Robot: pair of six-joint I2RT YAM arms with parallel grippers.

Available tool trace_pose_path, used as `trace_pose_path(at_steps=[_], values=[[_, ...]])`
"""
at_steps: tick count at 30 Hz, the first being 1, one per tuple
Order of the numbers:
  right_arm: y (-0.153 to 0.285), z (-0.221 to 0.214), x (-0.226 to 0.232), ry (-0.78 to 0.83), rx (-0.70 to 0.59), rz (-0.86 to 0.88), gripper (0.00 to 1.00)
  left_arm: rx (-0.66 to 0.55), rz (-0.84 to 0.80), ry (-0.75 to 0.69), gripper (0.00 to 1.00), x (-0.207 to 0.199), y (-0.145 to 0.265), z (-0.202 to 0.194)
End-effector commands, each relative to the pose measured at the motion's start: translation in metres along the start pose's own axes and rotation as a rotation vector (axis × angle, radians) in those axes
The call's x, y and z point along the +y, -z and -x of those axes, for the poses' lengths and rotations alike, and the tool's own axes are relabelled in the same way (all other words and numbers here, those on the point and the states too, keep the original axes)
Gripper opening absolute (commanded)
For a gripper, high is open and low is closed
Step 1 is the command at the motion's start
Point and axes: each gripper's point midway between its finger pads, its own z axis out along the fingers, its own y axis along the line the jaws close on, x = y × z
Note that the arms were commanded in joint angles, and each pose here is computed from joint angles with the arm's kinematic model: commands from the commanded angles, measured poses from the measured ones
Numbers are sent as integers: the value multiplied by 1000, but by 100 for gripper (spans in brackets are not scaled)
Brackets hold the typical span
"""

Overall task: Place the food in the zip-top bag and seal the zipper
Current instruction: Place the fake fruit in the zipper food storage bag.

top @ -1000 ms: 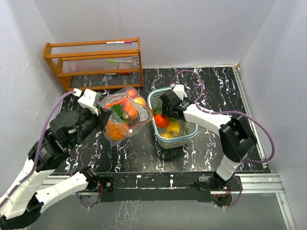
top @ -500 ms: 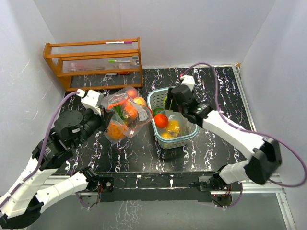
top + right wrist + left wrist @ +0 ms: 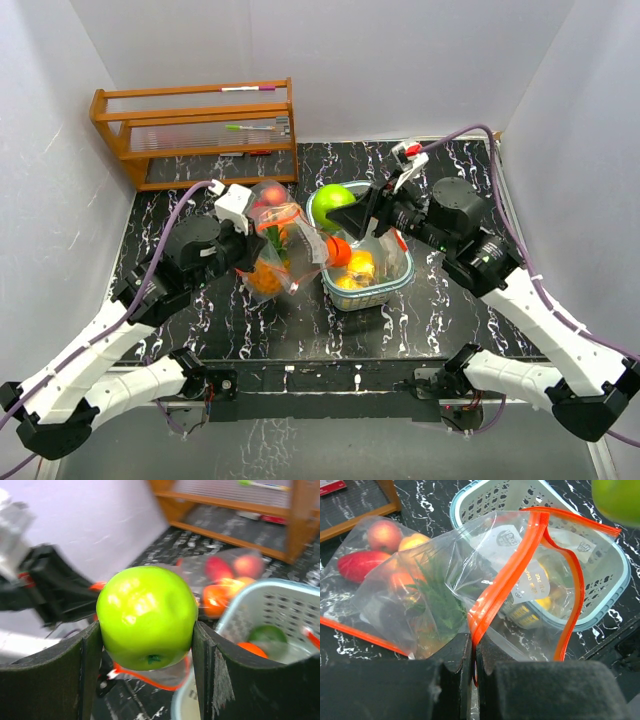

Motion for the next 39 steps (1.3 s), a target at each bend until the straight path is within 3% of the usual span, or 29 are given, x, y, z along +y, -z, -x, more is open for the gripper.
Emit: trace_pose_path(at_steps=[1, 9, 14, 18, 22, 26, 34, 36, 39], values=[[11, 2, 67, 76, -9, 391, 34, -54, -61, 37, 0, -13, -4, 16], [-3, -55, 84, 79, 123, 480, 36, -51, -86, 43, 0, -20, -10, 17], [-36, -87, 48, 65, 223, 226, 40, -53, -110, 52, 0, -25, -11, 19], [-56, -92, 4, 66, 245, -67, 57, -57, -109, 52, 0, -24, -7, 20], [-58, -83, -14, 62, 183, -199, 72, -54, -93, 48, 0, -20, -4, 19], [-52, -64, -25, 62, 116, -284, 97, -50, -94, 52, 0, -19, 0, 17], [-27, -31, 25, 57, 16, -23, 99, -34, -69, 51, 0, -14, -4, 7], [-14, -24, 22, 47, -4, -49, 98, -28, -49, 53, 0, -11, -4, 5], [4, -25, -9, 13, 6, -233, 98, -56, 31, 42, 0, 5, 5, 13]])
